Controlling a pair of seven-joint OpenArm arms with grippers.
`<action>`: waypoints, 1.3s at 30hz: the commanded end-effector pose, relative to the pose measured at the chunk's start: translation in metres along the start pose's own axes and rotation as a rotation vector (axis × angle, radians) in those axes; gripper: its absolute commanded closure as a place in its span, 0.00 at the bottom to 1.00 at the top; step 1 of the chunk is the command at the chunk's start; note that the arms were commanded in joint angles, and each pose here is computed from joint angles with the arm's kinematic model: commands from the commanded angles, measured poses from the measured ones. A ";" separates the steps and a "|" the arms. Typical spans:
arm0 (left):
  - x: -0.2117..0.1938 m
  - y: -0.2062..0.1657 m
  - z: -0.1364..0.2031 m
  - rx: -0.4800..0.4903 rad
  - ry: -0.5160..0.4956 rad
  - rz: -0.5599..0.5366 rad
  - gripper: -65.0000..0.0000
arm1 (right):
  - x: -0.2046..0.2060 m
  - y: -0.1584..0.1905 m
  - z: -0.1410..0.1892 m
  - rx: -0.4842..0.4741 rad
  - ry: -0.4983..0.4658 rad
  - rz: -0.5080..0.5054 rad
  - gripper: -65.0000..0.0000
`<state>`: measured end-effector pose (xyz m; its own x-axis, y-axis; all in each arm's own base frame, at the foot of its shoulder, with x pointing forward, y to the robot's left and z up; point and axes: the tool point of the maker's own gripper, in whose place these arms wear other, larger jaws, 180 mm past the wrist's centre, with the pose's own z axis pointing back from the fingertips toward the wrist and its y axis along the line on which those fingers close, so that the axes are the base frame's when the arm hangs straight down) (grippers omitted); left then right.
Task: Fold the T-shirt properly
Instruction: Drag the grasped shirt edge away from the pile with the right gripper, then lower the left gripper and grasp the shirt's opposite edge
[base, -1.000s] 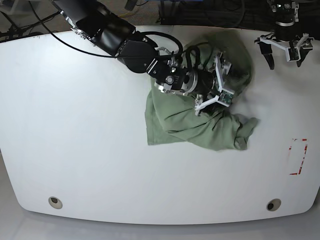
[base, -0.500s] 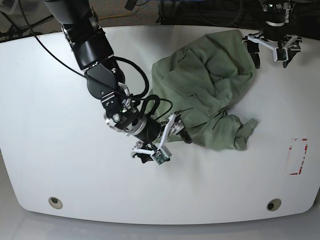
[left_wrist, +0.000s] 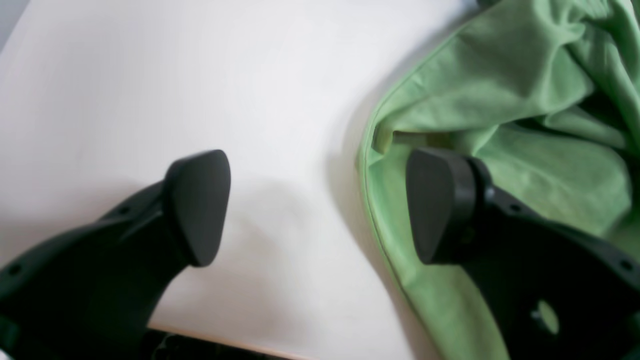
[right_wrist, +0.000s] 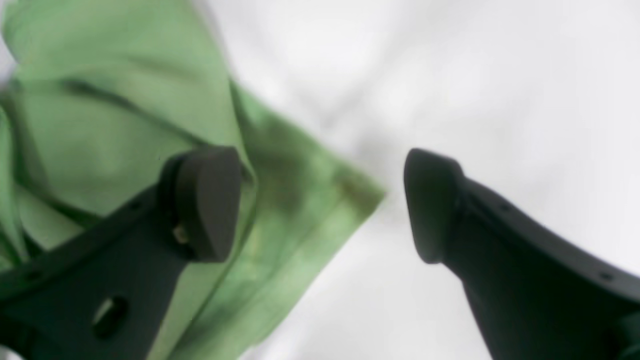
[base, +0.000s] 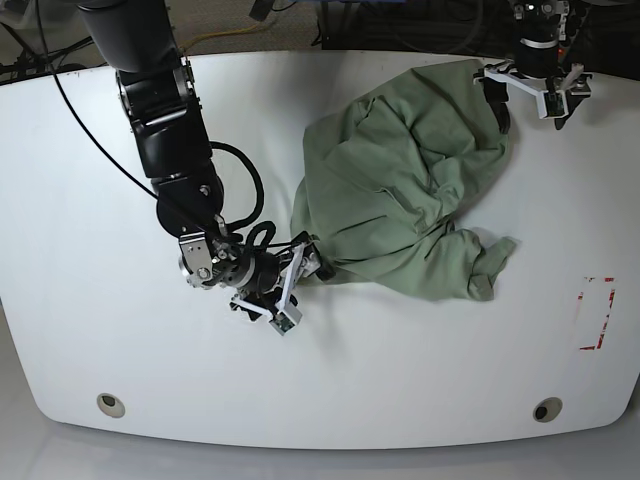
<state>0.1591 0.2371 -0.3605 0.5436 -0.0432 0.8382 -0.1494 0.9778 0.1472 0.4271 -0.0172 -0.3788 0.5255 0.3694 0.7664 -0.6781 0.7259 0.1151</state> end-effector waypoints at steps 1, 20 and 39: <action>0.006 -0.001 0.004 -0.005 -0.025 -0.007 0.21 | 0.024 -0.010 0.002 0.003 -0.076 0.000 0.25; 0.005 -0.001 0.004 -0.008 -0.023 -0.009 0.21 | -0.012 -0.018 -0.022 0.011 -0.039 -0.073 0.36; 0.067 -0.041 -0.051 -0.114 -0.077 -0.031 0.21 | 0.006 -0.007 -0.016 0.030 -0.068 -0.018 1.00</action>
<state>0.2341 0.2033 -0.3482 0.5054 -0.0620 0.8607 -0.0460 0.9941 0.0986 0.4225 -0.0157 -0.4163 0.5644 0.3436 0.7506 -0.6705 0.7212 0.1741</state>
